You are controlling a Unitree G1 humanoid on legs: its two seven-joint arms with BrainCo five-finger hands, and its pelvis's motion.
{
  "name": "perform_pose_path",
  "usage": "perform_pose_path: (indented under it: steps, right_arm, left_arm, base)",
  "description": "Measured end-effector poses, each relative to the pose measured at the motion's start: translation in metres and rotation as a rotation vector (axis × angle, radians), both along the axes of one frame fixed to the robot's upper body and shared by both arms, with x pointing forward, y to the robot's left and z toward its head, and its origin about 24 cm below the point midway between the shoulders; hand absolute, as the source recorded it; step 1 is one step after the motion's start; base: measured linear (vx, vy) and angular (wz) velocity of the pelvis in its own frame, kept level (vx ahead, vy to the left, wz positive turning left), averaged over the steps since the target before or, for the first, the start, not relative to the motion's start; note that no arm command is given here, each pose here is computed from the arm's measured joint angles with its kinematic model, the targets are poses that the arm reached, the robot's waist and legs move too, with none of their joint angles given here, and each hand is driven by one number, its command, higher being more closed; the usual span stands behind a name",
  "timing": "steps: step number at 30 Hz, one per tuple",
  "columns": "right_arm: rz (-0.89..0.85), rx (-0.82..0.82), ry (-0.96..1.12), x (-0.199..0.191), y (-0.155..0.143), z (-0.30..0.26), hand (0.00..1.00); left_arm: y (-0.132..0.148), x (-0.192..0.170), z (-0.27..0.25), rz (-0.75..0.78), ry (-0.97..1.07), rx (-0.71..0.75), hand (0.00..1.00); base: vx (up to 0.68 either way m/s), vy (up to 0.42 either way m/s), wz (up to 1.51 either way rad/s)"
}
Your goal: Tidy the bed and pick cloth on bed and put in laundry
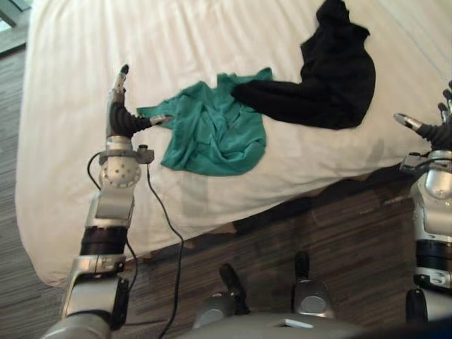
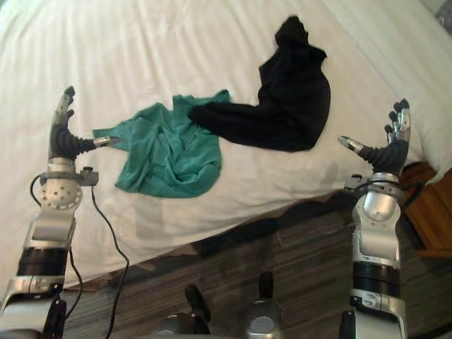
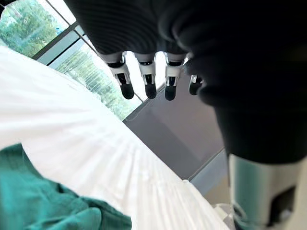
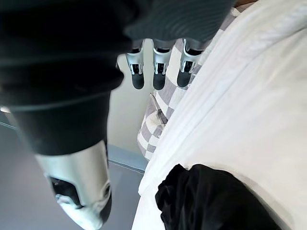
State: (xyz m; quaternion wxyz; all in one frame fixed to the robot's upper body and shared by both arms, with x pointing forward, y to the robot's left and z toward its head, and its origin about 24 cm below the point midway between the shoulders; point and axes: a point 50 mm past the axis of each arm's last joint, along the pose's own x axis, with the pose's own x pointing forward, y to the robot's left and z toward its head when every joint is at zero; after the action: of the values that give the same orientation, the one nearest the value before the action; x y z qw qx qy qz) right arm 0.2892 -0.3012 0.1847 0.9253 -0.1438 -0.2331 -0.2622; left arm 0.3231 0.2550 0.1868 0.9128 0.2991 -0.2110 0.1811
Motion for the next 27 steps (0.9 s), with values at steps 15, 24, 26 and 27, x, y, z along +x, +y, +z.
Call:
perform_pose_path:
  steps: [15,24,26,27]
  right_arm:
    - [0.054,0.015,-0.086,0.005,0.021,0.014,0.0]
    - [-0.032,0.118,0.106,-0.018,0.012,-0.049,0.0]
    - [-0.025,0.113,0.105,-0.024,0.015,-0.052,0.0]
    - [-0.018,0.126,0.108,-0.024,0.017,-0.054,0.0]
  left_arm:
    - [-0.02,0.027,-0.034,-0.015,0.206,-0.056,0.0]
    - [-0.081,-0.048,-0.121,-0.265,0.363,-0.374,0.0]
    - [-0.084,-0.057,-0.127,-0.304,0.388,-0.365,0.0]
    - [-0.085,-0.056,-0.128,-0.319,0.395,-0.362,0.0]
  base:
    - [0.09,0.011,-0.11]
    - [0.14,-0.083,0.05]
    - [0.03,-0.009,0.1]
    - [-0.01,-0.009,0.24]
